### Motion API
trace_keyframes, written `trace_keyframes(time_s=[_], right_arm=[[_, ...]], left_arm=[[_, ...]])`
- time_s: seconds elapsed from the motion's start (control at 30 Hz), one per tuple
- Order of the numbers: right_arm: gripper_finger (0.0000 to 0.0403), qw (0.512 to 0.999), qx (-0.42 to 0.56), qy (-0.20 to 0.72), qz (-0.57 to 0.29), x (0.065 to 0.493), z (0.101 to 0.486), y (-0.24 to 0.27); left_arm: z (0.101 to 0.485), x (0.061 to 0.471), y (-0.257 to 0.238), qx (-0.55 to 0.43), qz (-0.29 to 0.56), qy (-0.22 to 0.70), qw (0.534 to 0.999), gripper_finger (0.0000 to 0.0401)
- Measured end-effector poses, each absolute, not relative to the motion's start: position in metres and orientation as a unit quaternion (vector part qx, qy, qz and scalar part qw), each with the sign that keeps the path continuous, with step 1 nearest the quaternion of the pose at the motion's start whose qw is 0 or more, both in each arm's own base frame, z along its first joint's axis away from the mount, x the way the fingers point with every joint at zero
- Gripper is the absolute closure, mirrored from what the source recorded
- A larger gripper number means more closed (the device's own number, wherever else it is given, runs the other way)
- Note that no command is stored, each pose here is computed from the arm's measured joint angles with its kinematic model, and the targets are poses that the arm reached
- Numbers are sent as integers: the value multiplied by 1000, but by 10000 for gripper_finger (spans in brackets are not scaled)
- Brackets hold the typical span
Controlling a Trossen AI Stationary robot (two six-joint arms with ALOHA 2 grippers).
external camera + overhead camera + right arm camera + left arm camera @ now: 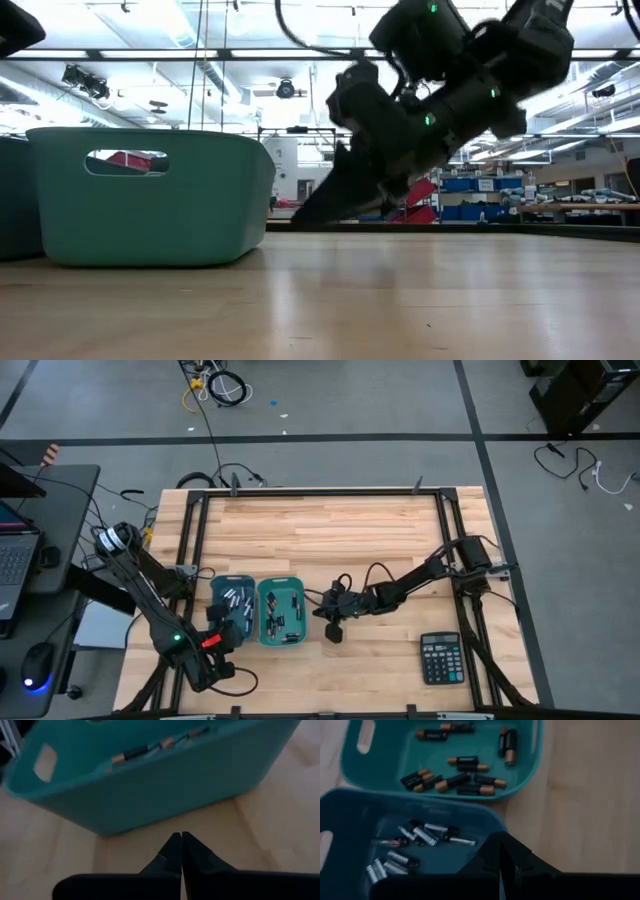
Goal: Sort batteries
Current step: Adjust the bins
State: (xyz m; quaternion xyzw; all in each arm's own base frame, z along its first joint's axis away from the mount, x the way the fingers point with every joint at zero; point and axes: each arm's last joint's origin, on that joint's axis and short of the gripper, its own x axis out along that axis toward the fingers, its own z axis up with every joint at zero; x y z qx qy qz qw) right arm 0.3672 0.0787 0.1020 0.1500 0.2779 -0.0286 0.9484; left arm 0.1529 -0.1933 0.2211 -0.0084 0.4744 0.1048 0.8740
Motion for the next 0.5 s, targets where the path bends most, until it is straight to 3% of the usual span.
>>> trace_keyframes(time_s=[0.5], right_arm=[[403,964,133,230,3,374,102,80]], left_arm=[[217,154,-197,-9,106,475,874,401]])
